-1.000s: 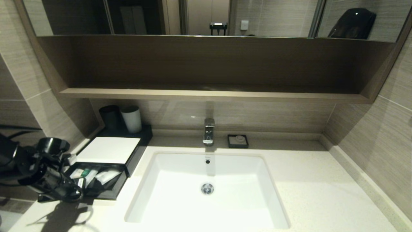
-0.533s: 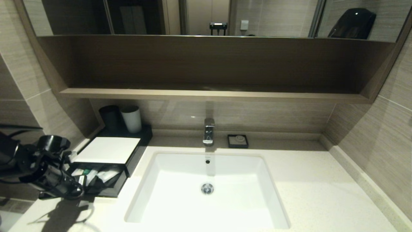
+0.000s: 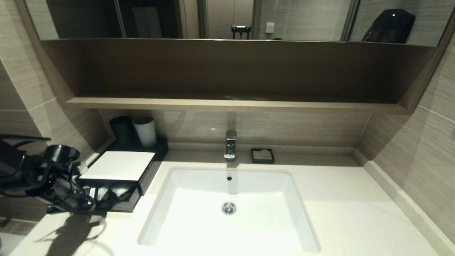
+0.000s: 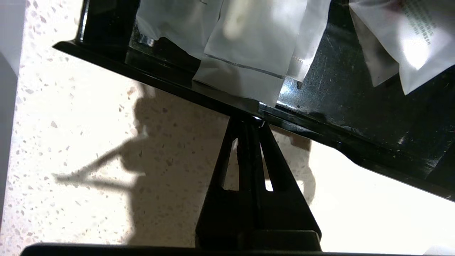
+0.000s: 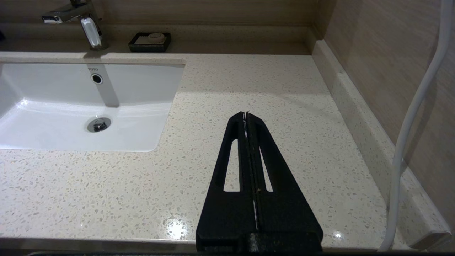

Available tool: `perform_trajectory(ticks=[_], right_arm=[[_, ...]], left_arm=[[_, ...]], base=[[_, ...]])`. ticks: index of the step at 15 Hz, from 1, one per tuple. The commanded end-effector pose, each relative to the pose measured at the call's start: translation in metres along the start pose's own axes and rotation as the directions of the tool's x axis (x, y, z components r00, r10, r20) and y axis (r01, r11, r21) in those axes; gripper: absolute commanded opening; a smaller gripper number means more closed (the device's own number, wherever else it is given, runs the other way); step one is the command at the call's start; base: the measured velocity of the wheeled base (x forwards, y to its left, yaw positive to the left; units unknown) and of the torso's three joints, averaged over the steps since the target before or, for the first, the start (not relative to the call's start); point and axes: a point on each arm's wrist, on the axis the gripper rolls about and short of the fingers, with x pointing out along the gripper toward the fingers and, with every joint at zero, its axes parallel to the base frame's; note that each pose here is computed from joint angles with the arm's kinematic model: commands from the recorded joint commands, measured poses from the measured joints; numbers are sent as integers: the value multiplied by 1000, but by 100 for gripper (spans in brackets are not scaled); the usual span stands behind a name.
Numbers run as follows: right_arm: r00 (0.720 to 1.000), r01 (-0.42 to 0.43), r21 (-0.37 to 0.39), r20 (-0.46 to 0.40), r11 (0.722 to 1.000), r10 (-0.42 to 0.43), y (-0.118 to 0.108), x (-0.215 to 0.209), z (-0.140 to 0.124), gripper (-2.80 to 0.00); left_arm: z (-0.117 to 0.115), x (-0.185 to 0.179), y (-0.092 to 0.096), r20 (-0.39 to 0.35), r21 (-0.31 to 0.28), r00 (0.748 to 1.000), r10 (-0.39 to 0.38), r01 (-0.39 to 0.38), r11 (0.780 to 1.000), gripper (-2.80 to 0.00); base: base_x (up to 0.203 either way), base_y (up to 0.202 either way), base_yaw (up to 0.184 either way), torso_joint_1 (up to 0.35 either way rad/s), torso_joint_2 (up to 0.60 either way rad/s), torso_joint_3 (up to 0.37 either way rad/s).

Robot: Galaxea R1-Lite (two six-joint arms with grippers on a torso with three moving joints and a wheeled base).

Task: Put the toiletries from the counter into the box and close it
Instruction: Close the drawer

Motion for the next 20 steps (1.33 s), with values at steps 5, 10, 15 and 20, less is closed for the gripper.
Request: perform_trajectory(ticks=[5, 10, 15, 20], right_arm=[[1000, 0, -1, 0, 1000, 0, 0, 0, 0, -280], [1000, 0, 0, 0, 1000, 0, 0, 0, 0, -280], [1000, 0, 0, -1, 1000, 0, 0, 0, 0, -280], [1000, 0, -1, 0, 1000, 0, 0, 0, 0, -280]], left_arm=[[6, -1, -9, 19, -5, 1000, -12, 12, 1000, -280], [10, 3, -9, 24, -5, 1000, -12, 12, 1000, -280], [15, 5, -10, 46, -9, 999, -15, 15, 1000, -280], [20, 4, -12, 67, -11, 998, -17, 17, 1000, -280]], base=[[0, 0, 0, 0, 0, 0], [0, 0, 0, 0, 0, 0], [0, 0, 0, 0, 0, 0], [0, 0, 0, 0, 0, 0]])
